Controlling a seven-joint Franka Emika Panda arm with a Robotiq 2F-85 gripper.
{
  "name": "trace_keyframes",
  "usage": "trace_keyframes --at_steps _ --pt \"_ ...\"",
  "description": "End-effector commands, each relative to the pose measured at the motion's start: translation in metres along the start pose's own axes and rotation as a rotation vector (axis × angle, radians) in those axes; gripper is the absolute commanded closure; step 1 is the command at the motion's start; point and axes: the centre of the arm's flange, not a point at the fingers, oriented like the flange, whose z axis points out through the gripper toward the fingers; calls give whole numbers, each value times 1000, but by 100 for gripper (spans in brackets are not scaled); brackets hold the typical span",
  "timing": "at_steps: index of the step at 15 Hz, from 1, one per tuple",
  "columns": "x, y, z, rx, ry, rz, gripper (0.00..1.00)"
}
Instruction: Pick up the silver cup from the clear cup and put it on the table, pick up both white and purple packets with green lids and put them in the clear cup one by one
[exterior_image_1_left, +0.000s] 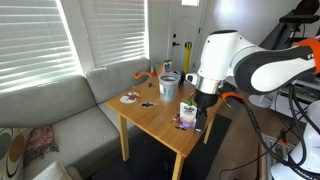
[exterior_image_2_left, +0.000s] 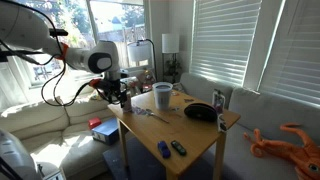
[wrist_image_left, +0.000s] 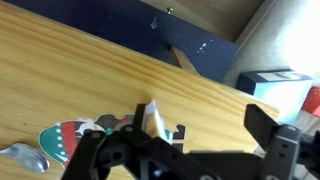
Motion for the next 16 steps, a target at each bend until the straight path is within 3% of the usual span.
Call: trace_keyframes --at_steps 1,5,7,12,16 --pt "0 0 0 0 0 0 0" --pt "0 0 0 0 0 0 0" --pt "7 6 -12 41 22 75 0" --pt "18 36 -45 46 36 357 0" --pt "18 51 -68 70 39 507 0"
